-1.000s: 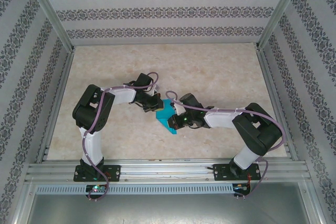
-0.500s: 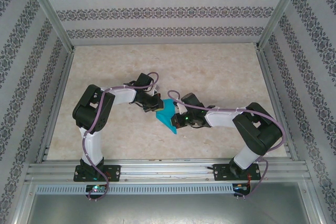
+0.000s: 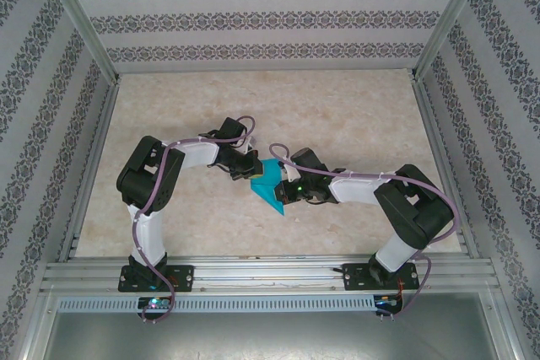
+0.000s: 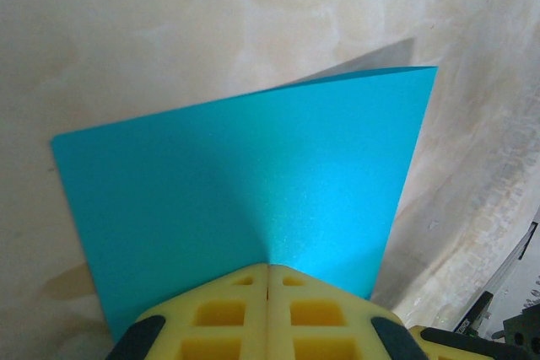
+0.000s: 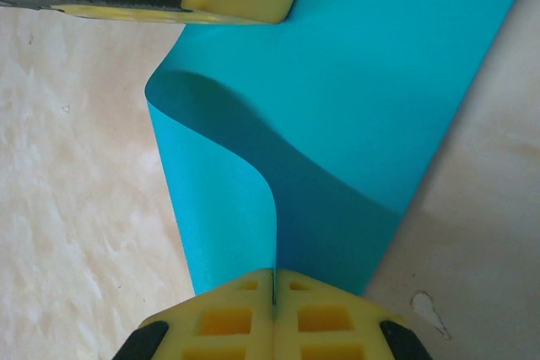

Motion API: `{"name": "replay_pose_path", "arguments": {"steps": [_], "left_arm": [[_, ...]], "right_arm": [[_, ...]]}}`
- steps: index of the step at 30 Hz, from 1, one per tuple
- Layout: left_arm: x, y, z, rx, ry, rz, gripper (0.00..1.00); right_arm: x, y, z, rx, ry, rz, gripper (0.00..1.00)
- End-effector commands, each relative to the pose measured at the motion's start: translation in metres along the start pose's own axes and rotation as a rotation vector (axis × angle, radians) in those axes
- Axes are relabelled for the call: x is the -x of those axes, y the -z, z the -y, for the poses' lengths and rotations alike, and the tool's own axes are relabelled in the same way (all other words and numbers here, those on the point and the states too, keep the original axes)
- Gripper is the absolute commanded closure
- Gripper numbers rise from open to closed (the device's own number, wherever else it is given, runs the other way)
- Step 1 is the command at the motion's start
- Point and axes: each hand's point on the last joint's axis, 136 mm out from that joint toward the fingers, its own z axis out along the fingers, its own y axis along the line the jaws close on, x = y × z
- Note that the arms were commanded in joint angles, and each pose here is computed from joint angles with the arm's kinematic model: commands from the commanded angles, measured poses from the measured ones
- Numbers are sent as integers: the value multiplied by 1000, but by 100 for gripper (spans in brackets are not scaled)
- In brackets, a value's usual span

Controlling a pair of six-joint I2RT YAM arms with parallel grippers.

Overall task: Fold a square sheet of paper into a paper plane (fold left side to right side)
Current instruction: Third fold the triangle at the center of the table.

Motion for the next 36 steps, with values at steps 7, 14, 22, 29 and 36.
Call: {"name": "replay_pose_path", "arguments": {"steps": [7,14,22,29,36], "left_arm": [[-19,-11,-32,122,36,-54,99],[-19,-11,-32,122,37,-55,99],[-20,-11,-32,122,37,-54,99],[-20,-11,-32,121,40,-55,99],[-19,-10,-30,117,35,-50,98]], "right_arm": [[7,-1,6,-30,-4,9,100],[7,-2,6,-30,-5,1,100],[6,-3,9,-41,-8,-3,100],[7,-3,8,-44,-5,-3,100],[-1,-7,12,-57,-10,-35,100]]}}
